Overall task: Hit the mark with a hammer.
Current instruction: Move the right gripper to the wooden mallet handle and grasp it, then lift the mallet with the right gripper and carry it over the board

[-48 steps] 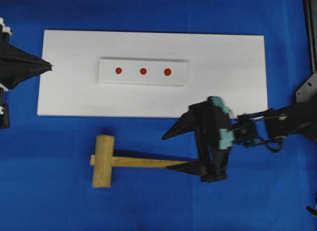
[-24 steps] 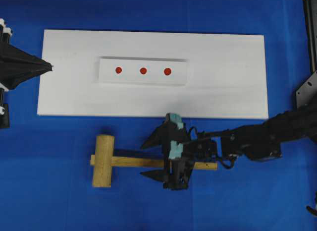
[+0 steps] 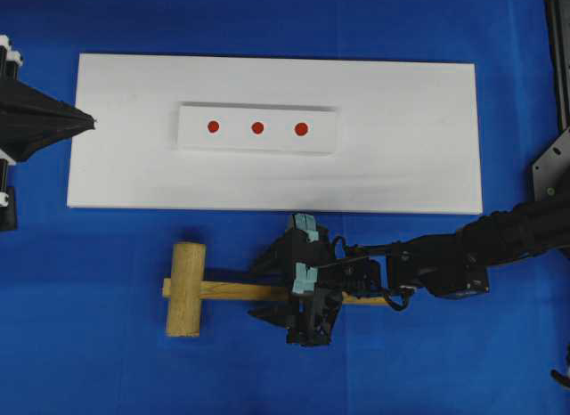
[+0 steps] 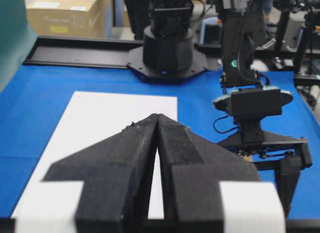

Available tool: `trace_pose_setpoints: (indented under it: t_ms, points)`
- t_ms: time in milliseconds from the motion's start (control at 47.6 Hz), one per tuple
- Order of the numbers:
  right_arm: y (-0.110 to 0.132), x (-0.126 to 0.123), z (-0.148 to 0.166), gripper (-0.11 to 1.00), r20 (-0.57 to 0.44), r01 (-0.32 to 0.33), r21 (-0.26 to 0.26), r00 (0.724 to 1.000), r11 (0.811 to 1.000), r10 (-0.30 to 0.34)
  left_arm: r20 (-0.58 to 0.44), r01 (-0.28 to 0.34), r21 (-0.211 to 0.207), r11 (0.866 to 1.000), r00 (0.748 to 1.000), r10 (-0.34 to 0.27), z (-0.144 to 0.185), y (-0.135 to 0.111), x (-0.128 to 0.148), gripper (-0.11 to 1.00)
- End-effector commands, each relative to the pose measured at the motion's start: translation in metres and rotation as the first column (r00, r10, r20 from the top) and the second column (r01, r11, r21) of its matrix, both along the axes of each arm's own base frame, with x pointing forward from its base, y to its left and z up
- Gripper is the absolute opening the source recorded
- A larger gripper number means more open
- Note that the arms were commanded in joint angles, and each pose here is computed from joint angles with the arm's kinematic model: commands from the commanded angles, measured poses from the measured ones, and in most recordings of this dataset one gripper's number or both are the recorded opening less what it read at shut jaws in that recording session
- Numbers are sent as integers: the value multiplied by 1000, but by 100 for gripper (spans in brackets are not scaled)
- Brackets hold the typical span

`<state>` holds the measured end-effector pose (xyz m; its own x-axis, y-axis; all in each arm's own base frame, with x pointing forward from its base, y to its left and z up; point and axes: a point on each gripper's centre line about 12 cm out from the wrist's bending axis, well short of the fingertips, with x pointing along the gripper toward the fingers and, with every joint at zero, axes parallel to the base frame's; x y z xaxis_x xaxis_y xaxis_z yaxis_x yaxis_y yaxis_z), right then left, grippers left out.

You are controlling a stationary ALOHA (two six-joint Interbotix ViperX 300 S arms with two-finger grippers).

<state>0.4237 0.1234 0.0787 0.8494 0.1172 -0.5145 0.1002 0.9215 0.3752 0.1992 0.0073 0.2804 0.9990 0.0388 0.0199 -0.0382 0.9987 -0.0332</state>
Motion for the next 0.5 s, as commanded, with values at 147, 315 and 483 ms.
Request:
trace_pose_setpoints:
  t_ms: [147, 315, 483]
  points:
    - [5, 2, 8, 12, 4, -27, -16, 1000, 1000, 27, 11, -2, -1, 1000, 1000, 2, 3, 0, 1, 0]
    - [5, 3, 17, 9, 25, -34, -21, 999, 999, 34, 11, -2, -1, 1000, 1000, 2, 3, 0, 1, 0]
    - [2, -1, 47, 9, 81, -40, -23, 996, 999, 42, 12, -2, 0, 1000, 1000, 2, 4, 0, 0, 0]
